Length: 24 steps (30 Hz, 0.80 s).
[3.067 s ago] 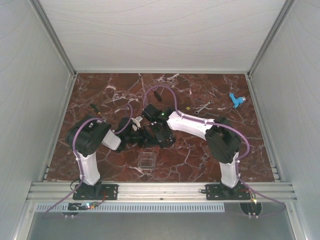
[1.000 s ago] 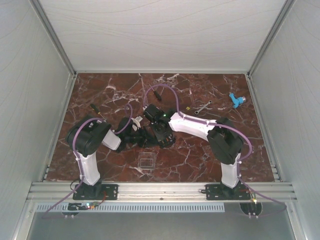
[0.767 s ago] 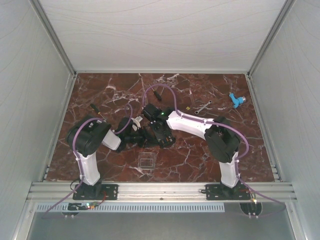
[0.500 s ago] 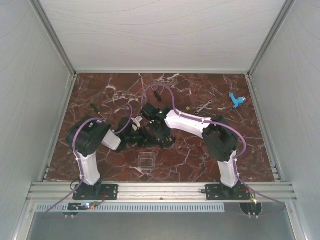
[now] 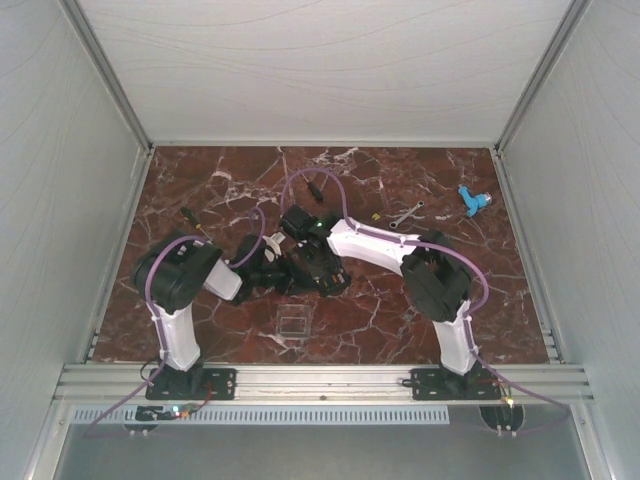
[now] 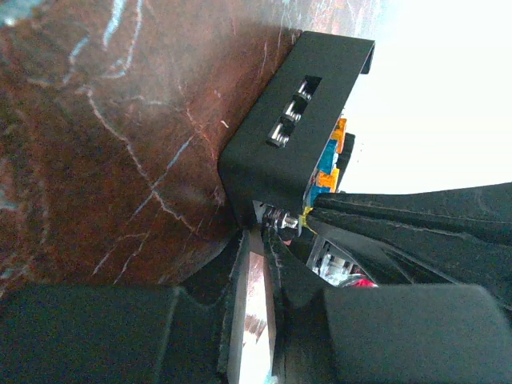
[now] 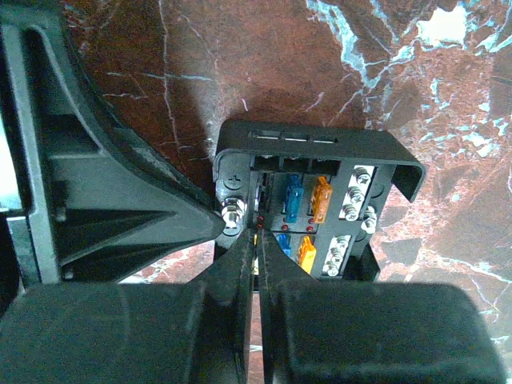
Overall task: Snap on the fuse box
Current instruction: Install the fuse at the fuse box base.
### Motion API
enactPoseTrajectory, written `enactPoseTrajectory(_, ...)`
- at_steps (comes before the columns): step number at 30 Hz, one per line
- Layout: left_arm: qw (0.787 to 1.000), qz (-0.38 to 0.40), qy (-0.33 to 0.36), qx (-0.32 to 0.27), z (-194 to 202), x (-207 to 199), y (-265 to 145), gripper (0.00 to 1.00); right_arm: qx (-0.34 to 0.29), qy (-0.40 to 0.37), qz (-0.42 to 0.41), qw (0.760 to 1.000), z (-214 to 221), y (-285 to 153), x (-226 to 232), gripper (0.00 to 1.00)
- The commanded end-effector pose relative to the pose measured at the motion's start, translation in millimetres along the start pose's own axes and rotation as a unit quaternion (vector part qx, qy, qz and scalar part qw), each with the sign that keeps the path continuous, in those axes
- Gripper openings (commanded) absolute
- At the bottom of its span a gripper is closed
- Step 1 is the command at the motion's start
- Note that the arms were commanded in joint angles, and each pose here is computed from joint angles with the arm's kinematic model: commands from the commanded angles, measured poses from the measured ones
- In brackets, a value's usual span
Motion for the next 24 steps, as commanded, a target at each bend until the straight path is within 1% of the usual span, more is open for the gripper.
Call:
enactPoseTrajectory(1, 1.000, -0.008, 0.008, -0.004, 1, -1, 2, 0.11, 0.061, -0.014, -0.002, 0.998, 42, 47, 3, 0.00)
enactPoseTrajectory(4, 1.000, -0.008, 0.010, -0.004, 1, -1, 2, 0.11, 0.011, -0.004, -0.016, 1.000, 26, 16, 5, 0.00)
enactPoseTrajectory(6, 1.000, -0.009, 0.010, -0.005, 1, -1, 2, 0.11, -0.010, 0.001, -0.017, 1.000, 19, 1, 4, 0.01)
enactPoseTrajectory(9, 1.000, -0.009, 0.012, -0.005, 1, -2, 2, 0.11, -0.022, 0.004, -0.013, 1.000, 15, -10, 2, 0.03)
enactPoseTrajectory(14, 1.000, -0.008, 0.013, -0.005, 1, -3, 2, 0.11, -0.023, 0.008, -0.012, 1.000, 16, -14, 1, 0.02)
enactPoseTrajectory(21, 1.000, -0.009, 0.012, -0.005, 1, -2, 2, 0.11, -0.060, 0.014, -0.021, 0.998, 7, -33, 2, 0.02)
enactPoseTrajectory(24, 1.000, -0.008, 0.013, -0.005, 0, -3, 2, 0.11, -0.081, 0.018, -0.032, 0.996, 3, -43, 3, 0.05)
Point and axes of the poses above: each gripper's point midway between its finger pads, its own y axis out along the fingers, its own x axis along the line the jaws close on, z = x × y, the point moved 6 cm from there along -y, back along the fingers, and after that the axes turned 11 degrees about y, right-handed, at the moved point
